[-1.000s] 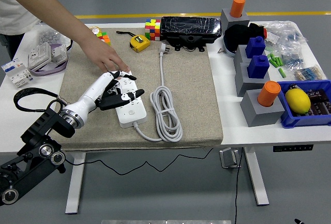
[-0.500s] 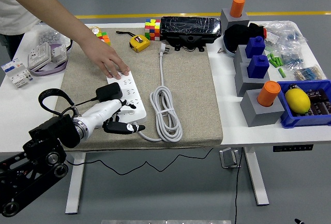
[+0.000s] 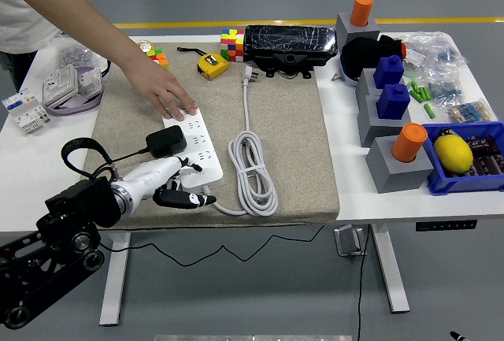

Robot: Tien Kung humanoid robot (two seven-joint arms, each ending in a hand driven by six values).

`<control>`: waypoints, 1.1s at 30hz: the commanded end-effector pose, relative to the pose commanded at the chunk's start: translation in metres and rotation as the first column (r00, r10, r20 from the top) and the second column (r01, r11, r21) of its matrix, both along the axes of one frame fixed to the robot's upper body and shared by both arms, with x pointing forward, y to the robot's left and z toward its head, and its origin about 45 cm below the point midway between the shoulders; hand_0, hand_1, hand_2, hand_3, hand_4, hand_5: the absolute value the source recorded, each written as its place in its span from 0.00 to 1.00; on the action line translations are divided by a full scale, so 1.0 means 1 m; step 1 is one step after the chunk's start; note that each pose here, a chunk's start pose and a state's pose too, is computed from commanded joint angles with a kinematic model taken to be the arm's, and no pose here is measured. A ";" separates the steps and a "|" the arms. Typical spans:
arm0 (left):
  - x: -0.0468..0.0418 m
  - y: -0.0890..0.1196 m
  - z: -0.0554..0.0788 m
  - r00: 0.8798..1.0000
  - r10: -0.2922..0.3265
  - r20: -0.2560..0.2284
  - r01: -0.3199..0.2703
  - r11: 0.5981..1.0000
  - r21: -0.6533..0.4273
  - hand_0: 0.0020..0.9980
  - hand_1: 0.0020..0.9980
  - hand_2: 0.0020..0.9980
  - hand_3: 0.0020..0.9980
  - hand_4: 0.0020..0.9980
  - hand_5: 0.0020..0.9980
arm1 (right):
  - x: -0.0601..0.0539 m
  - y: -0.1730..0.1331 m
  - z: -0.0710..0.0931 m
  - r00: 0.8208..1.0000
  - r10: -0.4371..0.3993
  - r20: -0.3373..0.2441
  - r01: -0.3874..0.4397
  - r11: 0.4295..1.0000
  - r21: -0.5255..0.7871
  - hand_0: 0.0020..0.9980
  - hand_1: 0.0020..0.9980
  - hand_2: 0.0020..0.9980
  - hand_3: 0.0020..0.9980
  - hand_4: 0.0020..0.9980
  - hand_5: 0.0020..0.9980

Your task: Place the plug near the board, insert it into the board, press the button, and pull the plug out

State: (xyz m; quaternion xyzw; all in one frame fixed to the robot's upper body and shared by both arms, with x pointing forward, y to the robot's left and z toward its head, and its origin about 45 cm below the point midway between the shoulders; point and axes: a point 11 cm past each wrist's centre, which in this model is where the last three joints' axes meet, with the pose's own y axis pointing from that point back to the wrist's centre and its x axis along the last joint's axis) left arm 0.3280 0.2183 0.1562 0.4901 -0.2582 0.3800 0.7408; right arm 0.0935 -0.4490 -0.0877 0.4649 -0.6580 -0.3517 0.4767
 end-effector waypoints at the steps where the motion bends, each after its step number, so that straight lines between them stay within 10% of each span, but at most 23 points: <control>1: -0.0001 0.000 -0.001 1.000 0.001 -0.002 -0.001 1.000 0.002 0.09 0.07 0.12 0.85 0.93 0.67 | 0.000 0.000 0.000 1.000 0.001 0.001 -0.001 1.000 0.000 0.65 0.65 0.66 0.57 1.00 0.56; 14: -0.0023 0.002 -0.007 1.000 0.004 -0.029 -0.004 1.000 0.019 0.08 0.07 0.12 0.84 0.95 0.69 | -0.003 -0.001 0.000 1.000 -0.003 -0.004 0.003 1.000 -0.001 0.65 0.65 0.66 0.57 1.00 0.55; 21: 0.0064 -0.005 0.011 0.995 0.011 0.103 0.006 0.986 -0.167 0.14 0.10 0.16 0.75 0.94 0.67 | -0.004 0.000 -0.001 1.000 -0.005 -0.004 0.005 1.000 0.001 0.65 0.65 0.66 0.57 1.00 0.56; 32: 0.0240 0.018 0.039 0.914 0.271 0.301 -0.053 0.818 -0.573 0.25 0.18 0.25 0.65 0.89 0.59 | -0.005 0.003 -0.002 1.000 -0.007 -0.005 0.007 1.000 0.006 0.66 0.65 0.66 0.57 1.00 0.56; 33: 0.0249 0.021 0.041 0.906 0.298 0.300 -0.062 0.796 -0.603 0.34 0.37 0.44 0.58 0.84 0.50 | -0.005 0.003 -0.002 1.000 -0.008 -0.005 0.008 1.000 0.006 0.65 0.65 0.66 0.57 1.00 0.56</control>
